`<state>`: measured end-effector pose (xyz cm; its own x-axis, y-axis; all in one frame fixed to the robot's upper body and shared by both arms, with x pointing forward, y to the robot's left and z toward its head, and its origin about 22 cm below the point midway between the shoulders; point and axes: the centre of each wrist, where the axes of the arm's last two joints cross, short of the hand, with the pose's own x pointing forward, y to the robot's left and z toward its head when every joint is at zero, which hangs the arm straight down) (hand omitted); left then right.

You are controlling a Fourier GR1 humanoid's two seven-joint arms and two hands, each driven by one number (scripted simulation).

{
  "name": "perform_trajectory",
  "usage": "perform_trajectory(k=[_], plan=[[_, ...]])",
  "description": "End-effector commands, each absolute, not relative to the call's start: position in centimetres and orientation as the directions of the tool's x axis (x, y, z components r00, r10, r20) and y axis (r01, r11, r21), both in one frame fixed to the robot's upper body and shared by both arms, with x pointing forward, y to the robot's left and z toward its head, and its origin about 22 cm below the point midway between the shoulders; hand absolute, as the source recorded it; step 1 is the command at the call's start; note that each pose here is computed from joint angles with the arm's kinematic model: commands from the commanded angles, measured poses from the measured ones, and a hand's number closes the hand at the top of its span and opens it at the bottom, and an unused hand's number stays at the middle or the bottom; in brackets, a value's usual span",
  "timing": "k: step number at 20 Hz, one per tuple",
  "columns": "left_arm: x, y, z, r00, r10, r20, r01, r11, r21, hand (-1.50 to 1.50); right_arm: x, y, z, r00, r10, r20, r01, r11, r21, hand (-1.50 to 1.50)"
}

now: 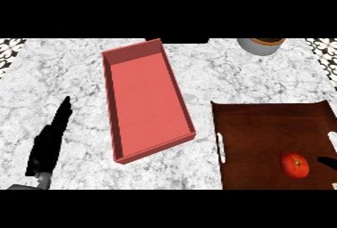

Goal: Pick the tomato from the tray and place it in the cardboard box

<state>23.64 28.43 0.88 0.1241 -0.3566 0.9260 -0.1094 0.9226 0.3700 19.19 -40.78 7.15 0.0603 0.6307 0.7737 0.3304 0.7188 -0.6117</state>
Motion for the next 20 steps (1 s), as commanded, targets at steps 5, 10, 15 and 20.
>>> perform_trajectory(k=[5, 10, 15, 20], plan=[[23.8, 29.1, 1.1, 0.106, -0.368, 0.924, -0.098, 0.921, 0.378, 0.0, 18.4, -41.2, 12.3, 0.276, 0.84, 0.468, -0.162, 0.52, -0.838, -1.5], [23.3, 28.6, 0.3, 0.129, -0.362, 0.923, -0.095, 0.922, 0.375, 0.0, 17.6, -36.2, 12.8, 0.307, 0.852, 0.425, -0.317, 0.512, -0.798, -1.5], [24.1, 28.0, 2.3, 0.118, -0.355, 0.927, -0.099, 0.925, 0.367, 0.0, 19.5, -34.1, 12.8, 0.379, 0.835, 0.399, -0.321, 0.523, -0.789, -1.5], [23.5, 28.9, 1.6, 0.114, -0.358, 0.927, -0.107, 0.923, 0.369, 0.0, 18.2, -34.4, 11.4, 0.42, 0.823, 0.382, -0.301, 0.524, -0.797, -1.5]])
